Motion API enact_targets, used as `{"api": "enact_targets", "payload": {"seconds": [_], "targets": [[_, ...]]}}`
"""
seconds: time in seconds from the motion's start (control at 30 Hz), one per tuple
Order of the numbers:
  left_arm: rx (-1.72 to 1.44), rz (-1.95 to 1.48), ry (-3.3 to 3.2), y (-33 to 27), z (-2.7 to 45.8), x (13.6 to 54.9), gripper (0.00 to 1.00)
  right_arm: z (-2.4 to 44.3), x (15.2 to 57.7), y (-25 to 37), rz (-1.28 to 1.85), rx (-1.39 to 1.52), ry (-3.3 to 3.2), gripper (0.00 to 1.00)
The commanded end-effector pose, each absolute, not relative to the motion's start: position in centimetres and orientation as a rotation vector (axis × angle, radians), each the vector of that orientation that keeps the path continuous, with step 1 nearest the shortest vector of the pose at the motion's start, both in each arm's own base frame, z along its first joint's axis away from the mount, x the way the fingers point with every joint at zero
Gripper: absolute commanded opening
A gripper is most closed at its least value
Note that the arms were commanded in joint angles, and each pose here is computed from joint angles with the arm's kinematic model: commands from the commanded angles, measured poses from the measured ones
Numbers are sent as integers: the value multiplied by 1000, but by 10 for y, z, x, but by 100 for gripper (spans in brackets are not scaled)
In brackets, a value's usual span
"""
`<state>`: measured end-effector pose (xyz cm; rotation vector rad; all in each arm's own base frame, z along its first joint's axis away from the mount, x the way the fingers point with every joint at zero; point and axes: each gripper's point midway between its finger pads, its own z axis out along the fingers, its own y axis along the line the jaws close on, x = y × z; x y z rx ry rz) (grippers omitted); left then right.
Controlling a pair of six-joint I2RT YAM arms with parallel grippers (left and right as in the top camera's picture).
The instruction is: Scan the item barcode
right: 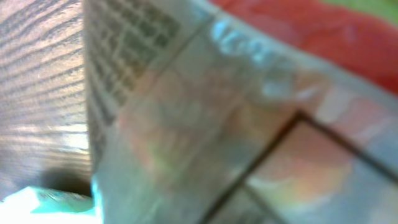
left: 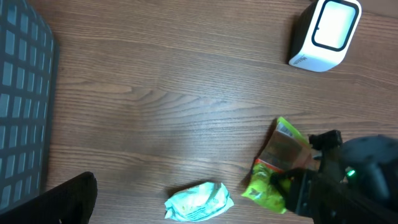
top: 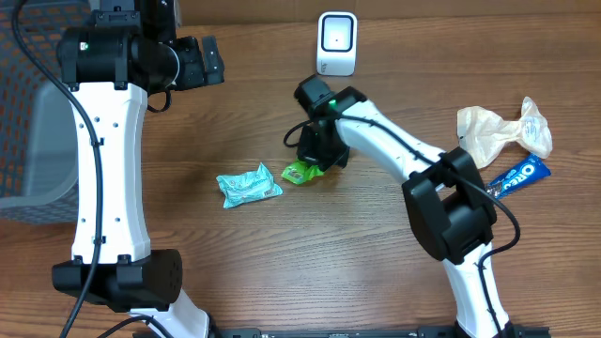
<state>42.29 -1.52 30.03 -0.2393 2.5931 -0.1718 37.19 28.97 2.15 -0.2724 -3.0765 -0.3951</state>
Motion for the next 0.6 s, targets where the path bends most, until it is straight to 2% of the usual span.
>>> {"api": "enact_targets", "payload": {"seconds": [0.0, 0.07, 0.13, 0.33, 0.57], "targets": [[-251, -187, 2570, -16, 308, 421, 100, 16, 385, 272, -522, 265, -3055, 4], [-251, -187, 2570, -16, 308, 421, 100, 29, 384, 276, -683, 530, -2994, 4], [-251, -187, 2570, -16, 308, 421, 100, 42, 383, 273, -771, 671, -2958, 6], [-251, -187, 2570, -16, 308, 421, 100, 69, 399, 261, -899, 645, -2995, 4], [-251, -187, 2570, -16, 308, 421, 100, 90, 394, 267, -1006, 893, -2957, 4]]}}
